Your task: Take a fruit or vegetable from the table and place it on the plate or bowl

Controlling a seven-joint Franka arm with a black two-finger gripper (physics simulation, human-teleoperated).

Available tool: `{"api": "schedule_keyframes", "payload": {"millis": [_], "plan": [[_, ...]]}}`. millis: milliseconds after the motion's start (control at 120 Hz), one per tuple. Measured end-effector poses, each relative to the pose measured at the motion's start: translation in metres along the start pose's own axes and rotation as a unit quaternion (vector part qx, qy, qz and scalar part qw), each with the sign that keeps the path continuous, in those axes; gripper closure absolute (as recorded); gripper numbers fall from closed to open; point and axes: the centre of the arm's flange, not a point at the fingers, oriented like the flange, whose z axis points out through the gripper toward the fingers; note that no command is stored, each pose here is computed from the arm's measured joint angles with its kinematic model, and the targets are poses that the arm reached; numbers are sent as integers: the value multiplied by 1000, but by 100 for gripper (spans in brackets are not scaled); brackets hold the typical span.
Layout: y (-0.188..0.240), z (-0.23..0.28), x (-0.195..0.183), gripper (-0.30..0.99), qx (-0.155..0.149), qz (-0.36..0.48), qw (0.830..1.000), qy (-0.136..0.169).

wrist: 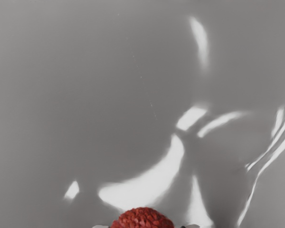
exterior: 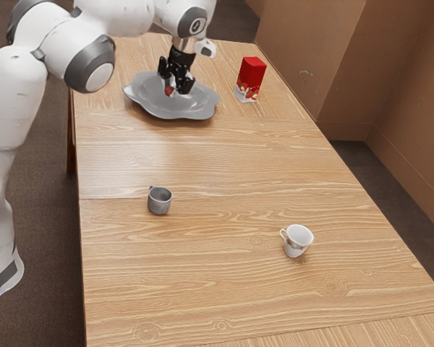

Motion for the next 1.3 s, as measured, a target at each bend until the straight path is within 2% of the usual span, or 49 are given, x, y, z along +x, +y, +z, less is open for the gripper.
{"api": "schedule_keyframes", "payload": {"millis": [217, 400, 550, 983, 1300], "plan": [[-15, 3, 3, 54, 16, -9, 999, 42], [-27, 8, 5, 54, 34, -15, 997, 62], [-31, 10, 7, 54, 42, -16, 996, 72], [-38, 42, 3, 54, 45, -22, 996, 72], [-35, 41, 11, 54, 58, -25, 993, 104]]}}
